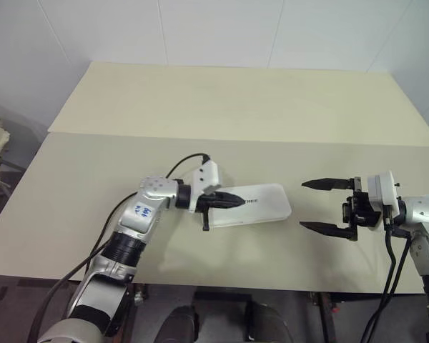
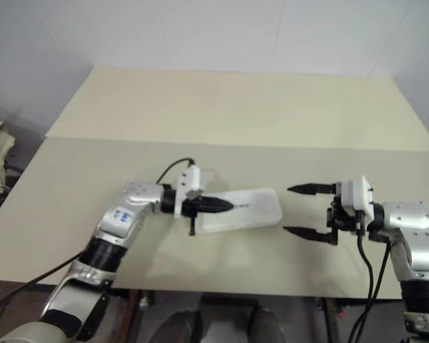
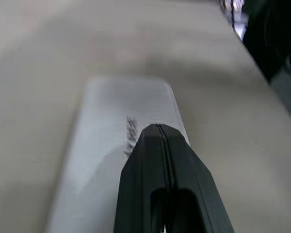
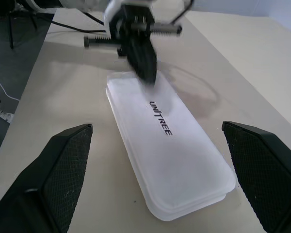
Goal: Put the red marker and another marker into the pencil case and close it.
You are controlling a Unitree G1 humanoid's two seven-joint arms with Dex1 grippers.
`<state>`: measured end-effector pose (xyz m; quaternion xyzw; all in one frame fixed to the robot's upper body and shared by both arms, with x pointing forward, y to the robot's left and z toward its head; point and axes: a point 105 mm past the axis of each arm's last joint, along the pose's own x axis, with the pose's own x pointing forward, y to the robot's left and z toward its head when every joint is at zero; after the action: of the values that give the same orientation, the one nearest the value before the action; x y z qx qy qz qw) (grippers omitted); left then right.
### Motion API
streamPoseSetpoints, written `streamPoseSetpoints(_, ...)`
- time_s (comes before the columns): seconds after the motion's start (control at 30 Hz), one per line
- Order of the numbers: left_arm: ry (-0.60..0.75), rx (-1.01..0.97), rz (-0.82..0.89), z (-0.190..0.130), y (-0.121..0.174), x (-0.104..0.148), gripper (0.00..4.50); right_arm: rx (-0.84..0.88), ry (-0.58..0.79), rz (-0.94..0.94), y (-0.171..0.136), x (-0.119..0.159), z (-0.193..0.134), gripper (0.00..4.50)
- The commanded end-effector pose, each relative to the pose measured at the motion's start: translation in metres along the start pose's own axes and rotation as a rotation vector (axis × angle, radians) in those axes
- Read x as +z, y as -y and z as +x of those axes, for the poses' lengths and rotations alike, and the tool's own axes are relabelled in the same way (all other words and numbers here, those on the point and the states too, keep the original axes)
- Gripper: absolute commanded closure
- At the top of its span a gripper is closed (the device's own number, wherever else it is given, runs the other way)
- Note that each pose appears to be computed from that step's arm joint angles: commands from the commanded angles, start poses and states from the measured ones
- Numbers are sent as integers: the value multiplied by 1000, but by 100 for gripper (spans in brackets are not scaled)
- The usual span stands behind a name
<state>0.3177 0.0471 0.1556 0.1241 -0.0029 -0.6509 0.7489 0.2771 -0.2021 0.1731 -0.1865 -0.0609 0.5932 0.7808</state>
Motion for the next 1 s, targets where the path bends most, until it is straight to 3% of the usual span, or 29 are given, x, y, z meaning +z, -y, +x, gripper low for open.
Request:
streamPoseSetpoints(0.03,53,101,23,-35,-4,7,432,-7,7,-16,4,1,-2,0)
streamPoseSetpoints(0.1,76,125,12,-55,2,7,399,-17,4,-12,7,-2,-5,0)
streamPoseSetpoints(0.4,124,325,40,-126,13,7,89,-96,-19,-14,18,-11,-21,0)
streamPoseSetpoints(0.5,129,360,30,-133,17,5,4,-128,-24,-18,21,-12,-27,0)
streamPoseSetpoints(1.0,174,369,94,-116,1,8,4,-221,-63,-26,16,-18,-48,0)
